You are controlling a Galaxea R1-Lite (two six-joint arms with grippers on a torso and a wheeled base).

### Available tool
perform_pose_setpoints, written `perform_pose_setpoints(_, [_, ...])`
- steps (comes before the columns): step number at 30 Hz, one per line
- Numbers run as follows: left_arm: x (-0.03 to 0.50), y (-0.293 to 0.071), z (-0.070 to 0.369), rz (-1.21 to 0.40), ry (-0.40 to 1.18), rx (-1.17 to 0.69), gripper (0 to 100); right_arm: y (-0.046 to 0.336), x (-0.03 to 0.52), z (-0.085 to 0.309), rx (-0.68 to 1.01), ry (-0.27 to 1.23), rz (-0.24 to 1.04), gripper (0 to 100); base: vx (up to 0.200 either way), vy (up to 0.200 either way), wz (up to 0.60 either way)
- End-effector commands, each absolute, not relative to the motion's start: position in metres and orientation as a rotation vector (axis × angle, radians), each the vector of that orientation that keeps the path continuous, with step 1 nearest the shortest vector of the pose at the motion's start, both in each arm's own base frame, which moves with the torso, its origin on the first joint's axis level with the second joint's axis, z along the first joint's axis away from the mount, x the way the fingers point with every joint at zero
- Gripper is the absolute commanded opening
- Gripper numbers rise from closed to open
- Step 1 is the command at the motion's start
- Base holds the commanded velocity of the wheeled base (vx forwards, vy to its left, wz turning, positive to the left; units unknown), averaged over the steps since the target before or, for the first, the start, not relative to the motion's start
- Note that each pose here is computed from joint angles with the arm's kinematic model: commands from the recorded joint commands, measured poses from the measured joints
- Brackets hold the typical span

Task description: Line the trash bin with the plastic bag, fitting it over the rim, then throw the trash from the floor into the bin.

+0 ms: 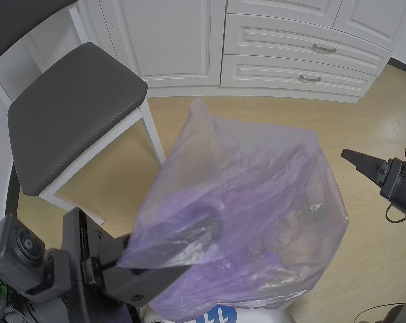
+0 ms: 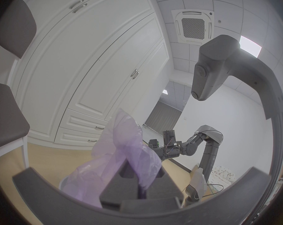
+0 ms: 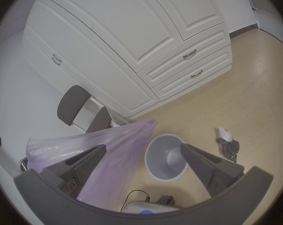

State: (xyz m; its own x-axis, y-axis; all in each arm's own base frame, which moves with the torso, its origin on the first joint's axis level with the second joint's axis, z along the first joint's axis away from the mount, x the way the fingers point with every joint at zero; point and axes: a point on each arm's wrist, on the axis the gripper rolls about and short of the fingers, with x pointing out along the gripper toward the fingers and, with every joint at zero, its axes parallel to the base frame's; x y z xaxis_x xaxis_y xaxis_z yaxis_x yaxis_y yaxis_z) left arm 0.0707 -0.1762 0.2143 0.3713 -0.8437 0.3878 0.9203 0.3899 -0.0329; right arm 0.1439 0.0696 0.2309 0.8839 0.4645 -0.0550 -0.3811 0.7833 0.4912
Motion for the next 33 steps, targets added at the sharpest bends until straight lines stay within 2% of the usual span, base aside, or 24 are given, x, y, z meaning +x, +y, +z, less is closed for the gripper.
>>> perform_pose_setpoints(1, [0.07,-0.175,0.211,-1.158,-0.323,-0.257,0,0.072,0.146,0.228,0.487,0.194,0.462,100,0.0,0.0,0.0])
perform_pose_setpoints(10, [0.065,-0.168,0.204,-1.26,-0.319,-0.246,0,0.074,0.149,0.227,0.486,0.204,0.462,100,0.0,0.0,0.0])
perform_pose_setpoints(22, [0.063,-0.167,0.199,-1.29,-0.306,-0.231,0,0.074,0.149,0.226,0.488,0.205,0.465,100,0.0,0.0,0.0])
perform_pose_setpoints(33, [0.063,-0.168,0.201,-1.294,-0.311,-0.238,0,0.098,0.157,0.203,0.48,0.345,0.535,100,0.0,0.0,0.0])
